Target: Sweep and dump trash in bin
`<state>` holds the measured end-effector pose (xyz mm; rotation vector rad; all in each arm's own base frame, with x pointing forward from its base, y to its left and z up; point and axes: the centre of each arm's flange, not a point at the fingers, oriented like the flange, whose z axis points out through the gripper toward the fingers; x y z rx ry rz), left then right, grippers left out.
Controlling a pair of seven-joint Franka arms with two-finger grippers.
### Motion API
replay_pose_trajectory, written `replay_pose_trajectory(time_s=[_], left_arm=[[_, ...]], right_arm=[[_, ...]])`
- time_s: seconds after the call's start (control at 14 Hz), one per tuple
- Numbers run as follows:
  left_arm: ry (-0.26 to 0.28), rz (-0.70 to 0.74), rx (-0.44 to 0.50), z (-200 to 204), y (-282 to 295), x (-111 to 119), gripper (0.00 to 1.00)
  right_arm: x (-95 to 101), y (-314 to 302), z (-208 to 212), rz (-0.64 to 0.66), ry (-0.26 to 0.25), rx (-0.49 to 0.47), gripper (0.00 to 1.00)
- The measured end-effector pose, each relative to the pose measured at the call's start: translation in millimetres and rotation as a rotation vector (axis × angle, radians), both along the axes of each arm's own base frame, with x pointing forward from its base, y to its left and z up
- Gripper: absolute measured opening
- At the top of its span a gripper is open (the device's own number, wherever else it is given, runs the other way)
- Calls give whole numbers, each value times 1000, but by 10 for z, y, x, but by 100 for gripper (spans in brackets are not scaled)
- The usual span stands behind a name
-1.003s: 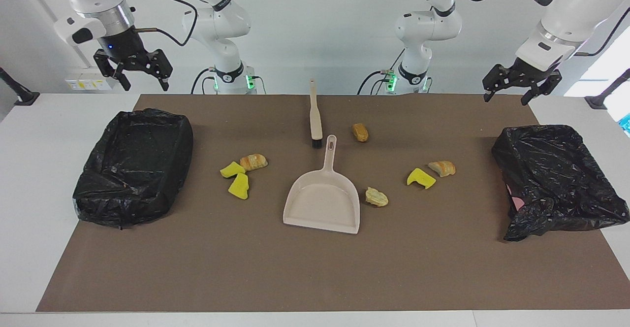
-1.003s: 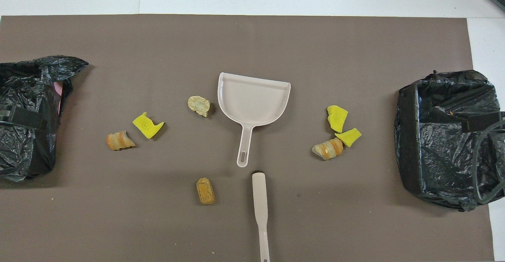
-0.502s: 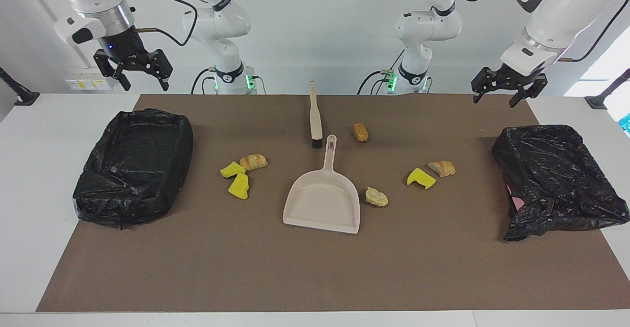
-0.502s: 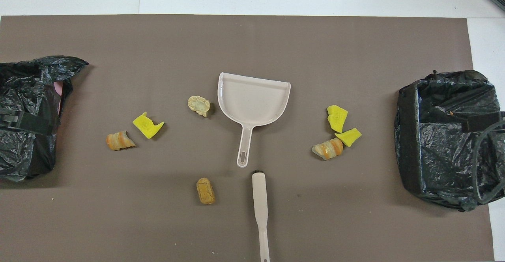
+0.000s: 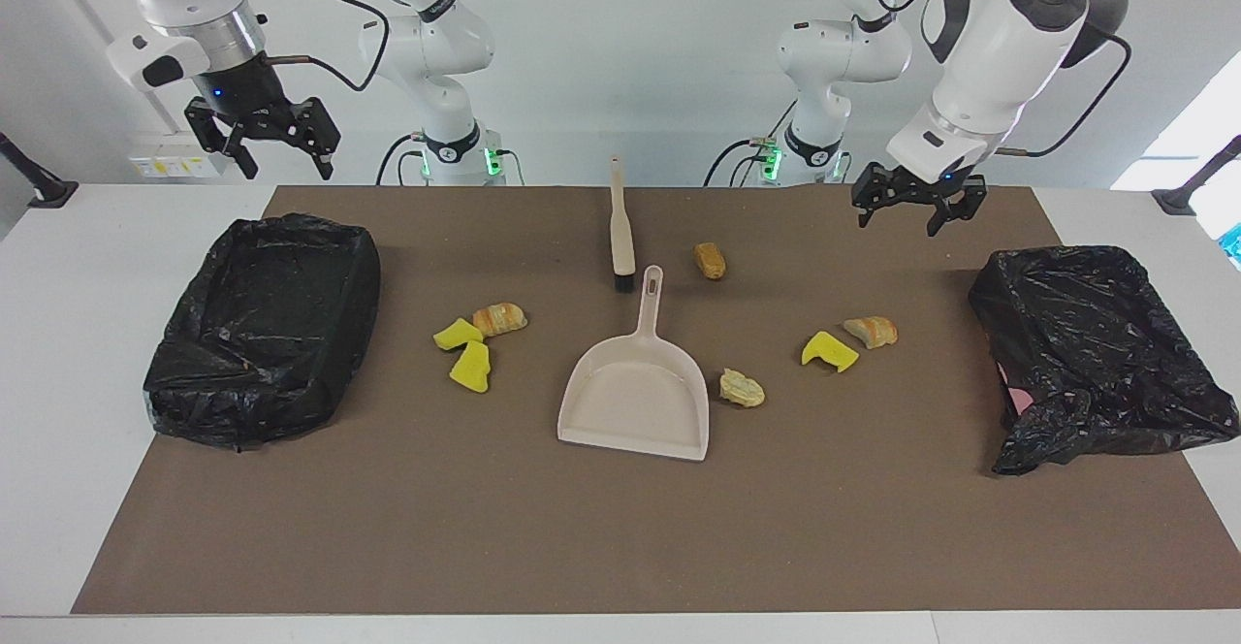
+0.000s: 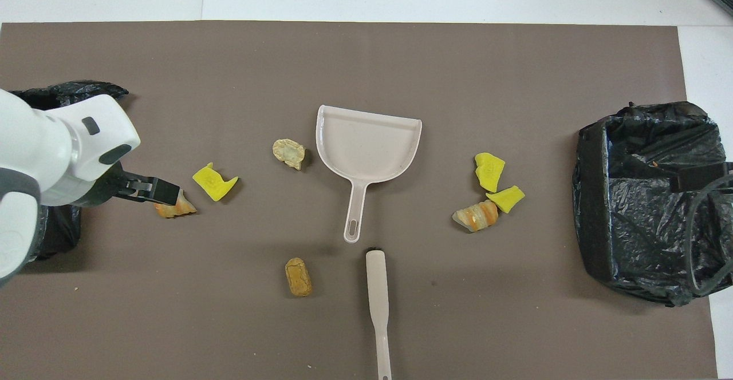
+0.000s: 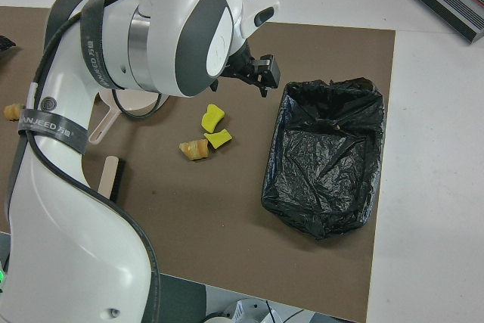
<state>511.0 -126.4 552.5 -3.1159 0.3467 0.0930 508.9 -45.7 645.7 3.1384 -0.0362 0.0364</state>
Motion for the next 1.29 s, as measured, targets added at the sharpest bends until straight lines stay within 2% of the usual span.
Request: replay_pose_trajectory(time_s=[0.5,0.86,1.07,1.29], left_arm=[[-30,2,-1,-496,-759,-389,100],[-15,7,11,-838,-1338,-791,100],[-27,28,6,-1023,-1758,-1112,100],[-45,26,-5,-1292,-2227,-1588,100]], right_arm=[[0,-3,-1,-1,0,0,100],[-1,-10,-2,-2,0,0,100],[-1,-12,-2,-2,0,0,100],[-1,-12,-2,-2,0,0,100]])
